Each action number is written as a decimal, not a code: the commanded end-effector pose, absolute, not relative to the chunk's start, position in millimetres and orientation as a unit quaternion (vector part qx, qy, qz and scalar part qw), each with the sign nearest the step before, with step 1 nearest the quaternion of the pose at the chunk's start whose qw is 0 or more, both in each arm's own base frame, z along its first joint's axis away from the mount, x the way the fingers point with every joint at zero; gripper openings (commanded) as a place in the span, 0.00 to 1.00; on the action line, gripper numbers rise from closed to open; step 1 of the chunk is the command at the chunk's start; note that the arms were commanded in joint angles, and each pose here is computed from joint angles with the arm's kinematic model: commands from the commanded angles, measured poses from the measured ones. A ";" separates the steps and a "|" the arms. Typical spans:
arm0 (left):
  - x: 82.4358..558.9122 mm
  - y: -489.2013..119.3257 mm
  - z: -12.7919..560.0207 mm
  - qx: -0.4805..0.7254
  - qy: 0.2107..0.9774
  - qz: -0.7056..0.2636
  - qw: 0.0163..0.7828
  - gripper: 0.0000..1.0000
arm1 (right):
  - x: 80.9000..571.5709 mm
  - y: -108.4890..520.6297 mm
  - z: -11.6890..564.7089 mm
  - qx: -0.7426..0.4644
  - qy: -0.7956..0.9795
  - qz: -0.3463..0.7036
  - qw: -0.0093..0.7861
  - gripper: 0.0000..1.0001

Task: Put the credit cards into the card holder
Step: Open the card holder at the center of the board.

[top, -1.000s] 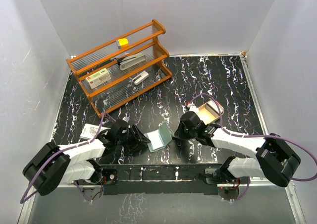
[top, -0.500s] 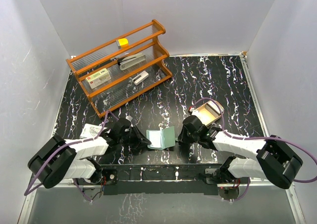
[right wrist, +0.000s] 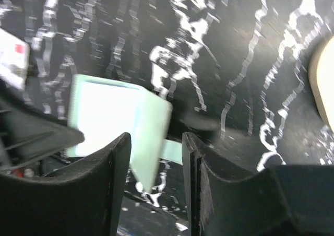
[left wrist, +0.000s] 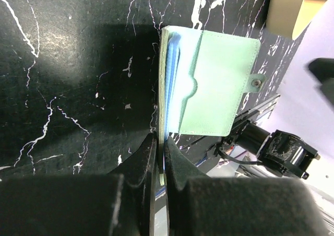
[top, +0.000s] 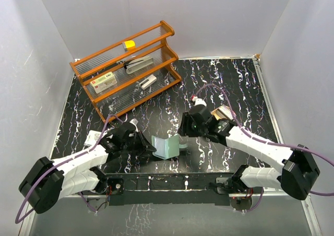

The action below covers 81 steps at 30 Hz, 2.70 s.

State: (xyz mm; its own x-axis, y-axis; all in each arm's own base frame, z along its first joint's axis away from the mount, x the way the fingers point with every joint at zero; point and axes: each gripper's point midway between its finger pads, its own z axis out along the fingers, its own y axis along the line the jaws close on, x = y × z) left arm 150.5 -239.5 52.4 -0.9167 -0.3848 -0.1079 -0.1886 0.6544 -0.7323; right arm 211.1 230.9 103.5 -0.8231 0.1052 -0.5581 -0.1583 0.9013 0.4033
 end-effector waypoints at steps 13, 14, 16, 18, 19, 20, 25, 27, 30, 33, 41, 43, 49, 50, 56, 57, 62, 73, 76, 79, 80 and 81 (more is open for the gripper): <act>142.9 -224.9 61.7 -0.124 0.926 -0.334 0.129 0.00 | 199.2 303.7 117.3 -0.074 0.906 0.351 0.224 0.40; 142.6 -224.6 60.6 -0.127 0.925 -0.334 0.129 0.00 | 197.6 306.0 110.2 -0.080 0.909 0.348 0.217 0.39; 142.7 -226.6 61.1 -0.131 0.922 -0.341 0.127 0.02 | 195.4 309.5 94.8 -0.083 0.914 0.343 0.201 0.37; 142.3 -230.2 64.2 -0.136 0.917 -0.353 0.123 0.05 | 194.5 311.0 83.1 -0.091 0.917 0.338 0.190 0.35; 141.6 -232.0 65.2 -0.139 0.915 -0.359 0.120 0.07 | 193.9 309.5 76.1 -0.096 0.921 0.330 0.186 0.34; 140.8 -234.3 66.6 -0.141 0.912 -0.367 0.116 0.09 | 193.8 306.8 69.2 -0.099 0.924 0.321 0.184 0.33; 139.6 -239.7 69.4 -0.150 0.899 -0.396 0.113 0.20 | 187.2 297.6 36.9 -0.111 0.934 0.297 0.166 0.27; 138.5 -240.1 68.2 -0.151 0.896 -0.402 0.114 0.24 | 184.7 295.5 29.4 -0.110 0.936 0.293 0.160 0.27; 139.2 -243.8 69.4 -0.154 0.886 -0.422 0.115 0.24 | 182.1 292.2 24.1 -0.106 0.937 0.293 0.161 0.27; 137.7 -242.7 66.0 -0.154 0.887 -0.420 0.114 0.21 | 181.4 290.8 23.3 -0.105 0.936 0.294 0.163 0.27; 141.0 -243.5 75.5 -0.151 0.878 -0.435 0.131 0.24 | 192.5 291.8 20.9 -0.110 0.931 0.290 0.193 0.24; 140.7 -243.5 77.0 -0.148 0.876 -0.439 0.135 0.24 | 193.8 294.0 20.4 -0.113 0.929 0.294 0.196 0.24; 141.9 -246.7 73.6 -0.144 0.864 -0.460 0.142 0.41 | 193.8 299.8 21.5 -0.142 0.922 0.302 0.196 0.25; 143.4 -248.3 74.7 -0.143 0.863 -0.464 0.144 0.41 | 195.6 300.2 21.6 -0.147 0.922 0.298 0.197 0.25; 144.5 -246.1 62.6 -0.135 0.884 -0.427 0.133 0.38 | 189.1 305.9 13.7 -0.153 0.922 0.309 0.177 0.25; 145.6 -245.5 63.0 -0.137 0.883 -0.427 0.138 0.38 | 186.1 305.5 11.2 -0.150 0.923 0.309 0.173 0.25; 153.6 -235.4 71.0 -0.150 0.877 -0.421 0.179 0.38 | 182.5 296.8 2.8 -0.142 0.928 0.296 0.175 0.25; 154.6 -230.0 64.7 -0.160 0.876 -0.415 0.188 0.26 | 186.0 301.5 5.1 -0.150 0.927 0.296 0.175 0.25; 154.5 -231.0 62.3 -0.166 0.873 -0.420 0.185 0.16 | 189.0 303.9 6.3 -0.153 0.926 0.296 0.178 0.26; 155.0 -231.4 61.9 -0.162 0.876 -0.415 0.183 0.13 | 190.1 304.5 7.1 -0.152 0.926 0.296 0.179 0.26; 155.5 -231.1 61.7 -0.160 0.878 -0.411 0.184 0.12 | 190.1 304.5 6.5 -0.151 0.926 0.296 0.179 0.26; 156.1 -230.0 61.4 -0.160 0.880 -0.407 0.185 0.12 | 190.5 304.7 6.2 -0.151 0.926 0.296 0.180 0.26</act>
State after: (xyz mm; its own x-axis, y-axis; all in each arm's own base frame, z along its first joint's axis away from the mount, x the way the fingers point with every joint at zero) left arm 152.4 -230.8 61.1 -0.8840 -0.4329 -0.1767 -0.1391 0.6043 -0.7845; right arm 192.5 314.0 29.4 -0.8882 -0.1338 -0.4396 -0.3864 0.7353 0.5569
